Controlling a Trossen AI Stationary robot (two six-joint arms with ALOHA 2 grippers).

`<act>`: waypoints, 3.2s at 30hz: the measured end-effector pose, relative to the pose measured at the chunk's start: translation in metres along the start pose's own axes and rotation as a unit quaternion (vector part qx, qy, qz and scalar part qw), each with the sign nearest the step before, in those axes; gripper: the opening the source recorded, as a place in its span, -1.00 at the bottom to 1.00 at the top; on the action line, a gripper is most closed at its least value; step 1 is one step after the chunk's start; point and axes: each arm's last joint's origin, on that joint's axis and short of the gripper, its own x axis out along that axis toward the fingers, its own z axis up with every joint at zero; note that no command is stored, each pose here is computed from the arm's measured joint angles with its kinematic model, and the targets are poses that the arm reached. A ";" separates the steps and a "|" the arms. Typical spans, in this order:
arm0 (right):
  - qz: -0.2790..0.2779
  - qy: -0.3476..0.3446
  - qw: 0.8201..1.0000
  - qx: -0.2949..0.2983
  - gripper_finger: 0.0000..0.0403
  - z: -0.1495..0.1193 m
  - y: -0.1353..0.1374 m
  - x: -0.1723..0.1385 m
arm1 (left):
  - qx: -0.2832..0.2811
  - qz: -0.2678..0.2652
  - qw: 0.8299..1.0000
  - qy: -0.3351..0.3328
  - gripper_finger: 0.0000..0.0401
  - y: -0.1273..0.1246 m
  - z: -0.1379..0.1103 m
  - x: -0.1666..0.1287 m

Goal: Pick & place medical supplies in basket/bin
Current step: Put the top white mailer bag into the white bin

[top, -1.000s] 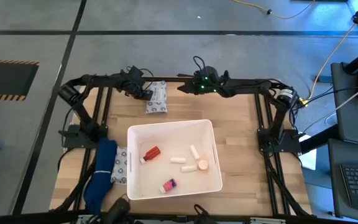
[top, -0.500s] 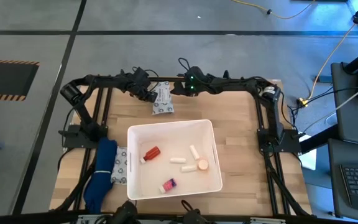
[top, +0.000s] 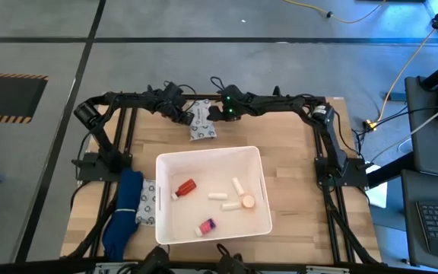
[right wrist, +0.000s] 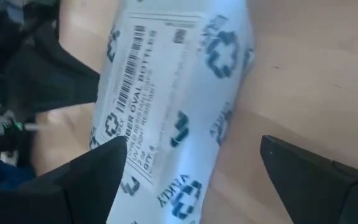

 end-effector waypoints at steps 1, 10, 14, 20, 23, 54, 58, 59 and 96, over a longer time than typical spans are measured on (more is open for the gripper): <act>0.001 0.001 1.000 -0.013 0.84 0.000 0.000 0.000 | 0.002 -0.008 1.000 -0.002 -0.99 -0.001 0.001 0.000; 0.038 0.033 0.999 -0.010 0.84 0.007 -0.005 -0.004 | 0.012 -0.059 0.998 -0.028 -0.99 -0.007 0.008 0.000; 0.050 0.052 0.997 0.006 0.84 0.008 -0.008 -0.005 | 0.004 -0.058 0.998 -0.022 -0.98 -0.010 0.006 0.001; 0.049 0.054 0.997 -0.002 0.84 0.008 -0.008 -0.005 | 0.007 -0.083 0.997 -0.005 -0.98 -0.019 0.001 0.014; 0.045 0.056 0.997 -0.005 0.84 0.009 -0.010 -0.006 | 0.006 -0.114 0.993 0.002 -0.99 -0.024 0.000 0.024; 0.039 0.125 0.990 -0.054 0.10 -0.003 -0.018 -0.006 | -0.026 -0.091 0.996 -0.001 -0.99 -0.016 0.001 0.037; 0.036 0.124 0.989 -0.071 -0.10 -0.002 -0.019 -0.007 | -0.025 -0.092 0.995 0.000 -0.98 -0.016 0.000 0.037; 0.037 0.124 0.989 -0.074 -0.12 -0.001 -0.019 -0.008 | -0.021 -0.093 0.995 0.000 -0.99 -0.016 0.000 0.037; 0.191 -0.082 0.923 -0.323 -0.16 0.014 0.106 -0.204 | 0.119 -0.091 0.927 -0.344 -0.48 -0.023 0.006 -0.190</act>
